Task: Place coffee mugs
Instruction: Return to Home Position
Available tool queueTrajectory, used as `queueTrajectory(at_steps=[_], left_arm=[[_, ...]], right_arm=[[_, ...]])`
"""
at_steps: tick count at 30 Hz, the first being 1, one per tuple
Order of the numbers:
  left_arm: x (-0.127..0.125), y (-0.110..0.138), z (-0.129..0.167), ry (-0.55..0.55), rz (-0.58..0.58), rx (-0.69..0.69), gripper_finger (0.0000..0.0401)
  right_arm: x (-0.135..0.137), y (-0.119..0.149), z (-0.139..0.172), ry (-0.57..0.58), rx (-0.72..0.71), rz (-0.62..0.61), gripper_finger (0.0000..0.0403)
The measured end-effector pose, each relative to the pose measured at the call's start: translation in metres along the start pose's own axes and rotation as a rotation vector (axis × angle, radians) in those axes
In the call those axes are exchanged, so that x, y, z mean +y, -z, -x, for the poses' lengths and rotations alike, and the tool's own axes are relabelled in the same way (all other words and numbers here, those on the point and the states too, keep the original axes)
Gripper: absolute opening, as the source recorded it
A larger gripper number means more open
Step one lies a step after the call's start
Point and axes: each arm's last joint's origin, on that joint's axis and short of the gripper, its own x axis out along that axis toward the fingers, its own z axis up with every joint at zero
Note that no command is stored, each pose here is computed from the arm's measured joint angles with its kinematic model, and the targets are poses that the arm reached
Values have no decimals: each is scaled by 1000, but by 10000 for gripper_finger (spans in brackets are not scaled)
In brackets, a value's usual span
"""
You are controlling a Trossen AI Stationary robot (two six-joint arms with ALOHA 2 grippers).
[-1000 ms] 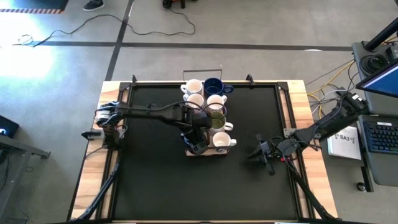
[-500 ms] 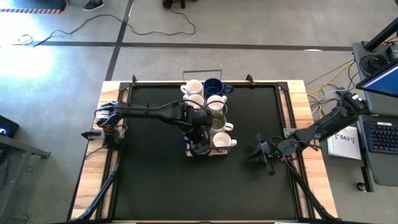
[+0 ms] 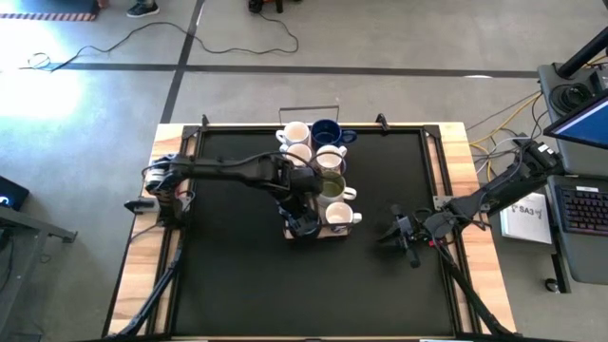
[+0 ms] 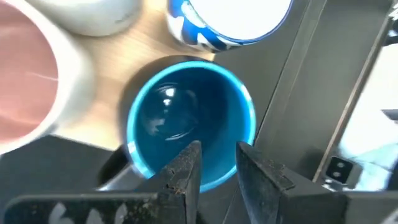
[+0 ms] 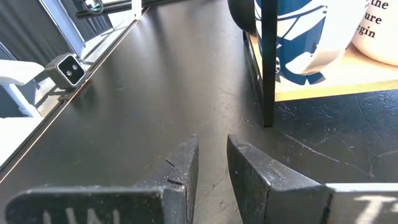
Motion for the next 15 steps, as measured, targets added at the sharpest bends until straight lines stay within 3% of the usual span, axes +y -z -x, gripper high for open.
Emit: queueTrajectory(at_steps=[8,15], left_arm=[[-6,10,27,-222,-110,-69,82],[-4,47,48,-298,-128,-117,82]], right_arm=[[0,0,0,0,0,0,75],[0,0,0,1,0,0,75]])
